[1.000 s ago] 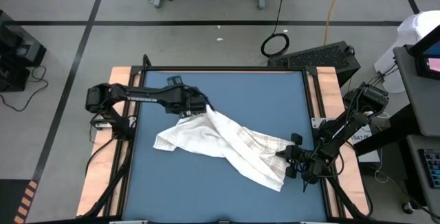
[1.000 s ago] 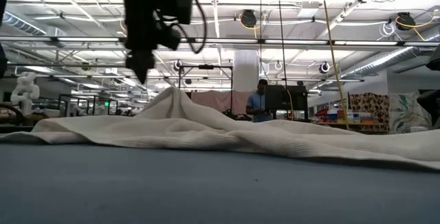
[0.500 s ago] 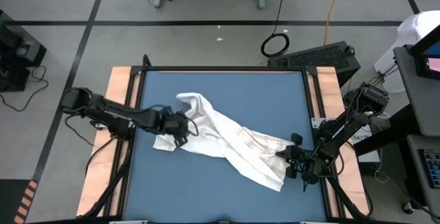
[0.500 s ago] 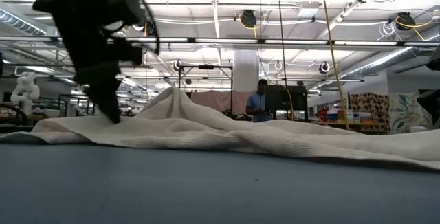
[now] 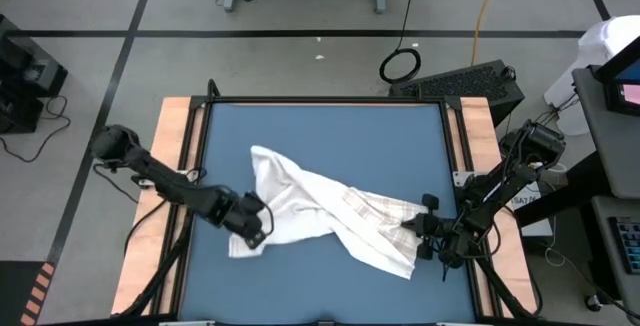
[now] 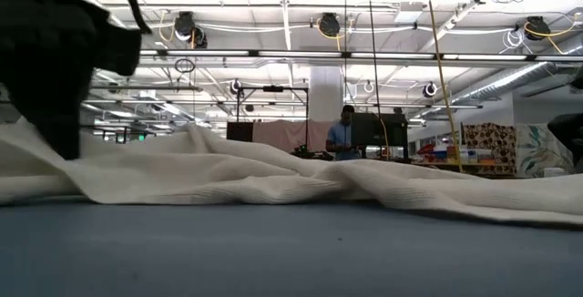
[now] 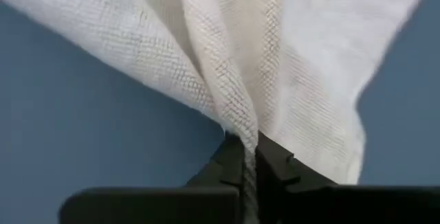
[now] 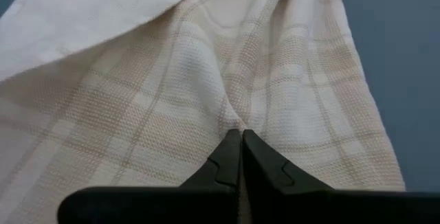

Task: Roll towel into tight, uniform cylinder
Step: Roll the white towel

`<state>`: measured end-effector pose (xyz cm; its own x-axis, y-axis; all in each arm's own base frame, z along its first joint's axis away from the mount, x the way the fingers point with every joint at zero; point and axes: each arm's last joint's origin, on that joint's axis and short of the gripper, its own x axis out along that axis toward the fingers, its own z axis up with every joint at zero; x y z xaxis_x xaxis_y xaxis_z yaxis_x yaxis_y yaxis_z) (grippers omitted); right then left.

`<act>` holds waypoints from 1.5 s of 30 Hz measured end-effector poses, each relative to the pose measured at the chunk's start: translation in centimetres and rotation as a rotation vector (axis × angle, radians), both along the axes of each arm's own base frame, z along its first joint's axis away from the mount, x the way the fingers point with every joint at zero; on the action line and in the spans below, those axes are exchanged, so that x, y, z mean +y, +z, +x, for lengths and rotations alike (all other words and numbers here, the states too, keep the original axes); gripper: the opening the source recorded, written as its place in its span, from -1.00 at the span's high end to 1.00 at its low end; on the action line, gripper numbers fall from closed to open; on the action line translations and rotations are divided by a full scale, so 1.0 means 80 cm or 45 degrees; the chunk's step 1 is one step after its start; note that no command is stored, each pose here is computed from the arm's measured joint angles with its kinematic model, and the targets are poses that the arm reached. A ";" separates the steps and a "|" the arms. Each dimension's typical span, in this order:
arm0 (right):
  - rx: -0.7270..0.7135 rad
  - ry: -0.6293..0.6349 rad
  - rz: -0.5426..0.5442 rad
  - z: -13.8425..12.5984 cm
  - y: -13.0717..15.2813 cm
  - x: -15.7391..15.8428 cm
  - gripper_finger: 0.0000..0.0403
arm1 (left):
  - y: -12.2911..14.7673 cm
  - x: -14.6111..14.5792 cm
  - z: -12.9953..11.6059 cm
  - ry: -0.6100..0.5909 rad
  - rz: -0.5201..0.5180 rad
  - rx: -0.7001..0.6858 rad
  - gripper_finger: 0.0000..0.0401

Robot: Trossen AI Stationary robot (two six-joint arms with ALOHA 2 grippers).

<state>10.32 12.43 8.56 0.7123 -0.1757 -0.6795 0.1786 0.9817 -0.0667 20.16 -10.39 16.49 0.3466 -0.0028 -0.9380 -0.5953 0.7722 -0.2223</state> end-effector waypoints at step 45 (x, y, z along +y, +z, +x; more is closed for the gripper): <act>0.014 0.020 0.175 0.003 0.002 0.011 0.97 | -0.029 0.074 -0.014 0.057 0.934 -0.010 0.91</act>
